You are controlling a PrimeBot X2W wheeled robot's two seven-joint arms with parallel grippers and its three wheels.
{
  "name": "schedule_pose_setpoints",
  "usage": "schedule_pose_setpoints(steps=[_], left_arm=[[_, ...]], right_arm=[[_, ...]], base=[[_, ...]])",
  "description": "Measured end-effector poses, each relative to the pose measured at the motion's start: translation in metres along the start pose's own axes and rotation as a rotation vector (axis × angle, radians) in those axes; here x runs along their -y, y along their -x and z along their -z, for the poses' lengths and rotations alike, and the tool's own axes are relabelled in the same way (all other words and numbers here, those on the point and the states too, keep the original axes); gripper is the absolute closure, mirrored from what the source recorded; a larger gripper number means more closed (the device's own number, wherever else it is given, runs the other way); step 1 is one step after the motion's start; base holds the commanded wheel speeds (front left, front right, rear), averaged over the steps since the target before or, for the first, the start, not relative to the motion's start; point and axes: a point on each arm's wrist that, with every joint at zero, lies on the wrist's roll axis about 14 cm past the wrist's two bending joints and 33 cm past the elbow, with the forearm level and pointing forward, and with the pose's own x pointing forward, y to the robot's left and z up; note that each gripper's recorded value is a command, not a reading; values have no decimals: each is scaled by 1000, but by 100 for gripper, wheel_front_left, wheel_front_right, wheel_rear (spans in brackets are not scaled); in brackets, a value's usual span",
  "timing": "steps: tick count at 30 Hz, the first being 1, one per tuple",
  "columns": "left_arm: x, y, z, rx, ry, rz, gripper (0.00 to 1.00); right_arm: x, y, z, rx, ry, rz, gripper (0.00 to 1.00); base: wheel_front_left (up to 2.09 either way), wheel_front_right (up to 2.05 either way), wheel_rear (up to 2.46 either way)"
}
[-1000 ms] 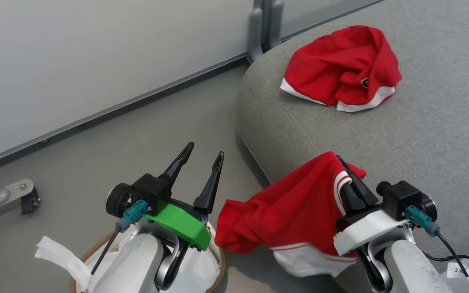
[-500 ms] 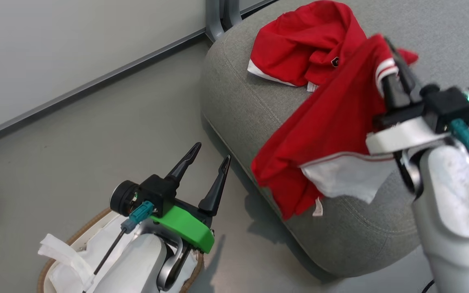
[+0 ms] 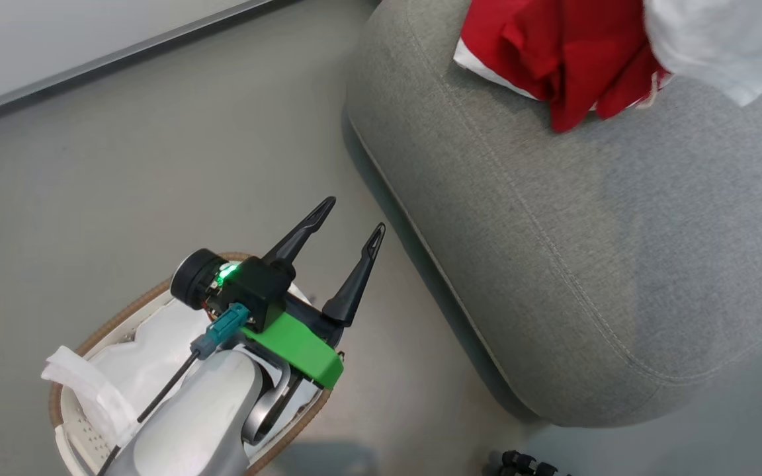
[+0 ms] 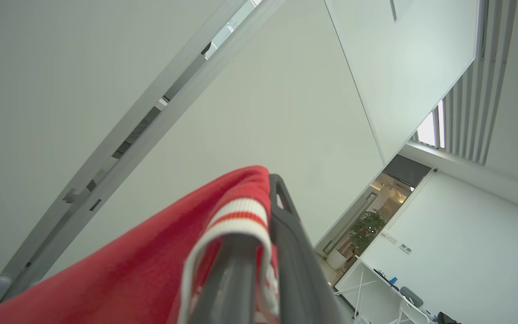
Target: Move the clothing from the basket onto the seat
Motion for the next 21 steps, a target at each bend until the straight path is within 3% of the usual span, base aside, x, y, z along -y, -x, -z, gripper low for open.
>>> schedule_pose_setpoints(steps=[4,9,14,21], left_arm=[[-15,2,6,2,12,-5,0],[-37,8,18,-4,35,-32,0],[-62,19,34,-22,58,-75,0],[-86,33,56,-55,89,-130,0]], right_arm=[[5,-26,16,-60,48,49,100],[-36,-23,79,-224,41,22,100],[-100,38,176,-495,-34,-31,100],[-175,137,249,-750,-126,-88,100]], base=[[0,0,0],[0,0,0],[0,0,0],[0,0,0]])
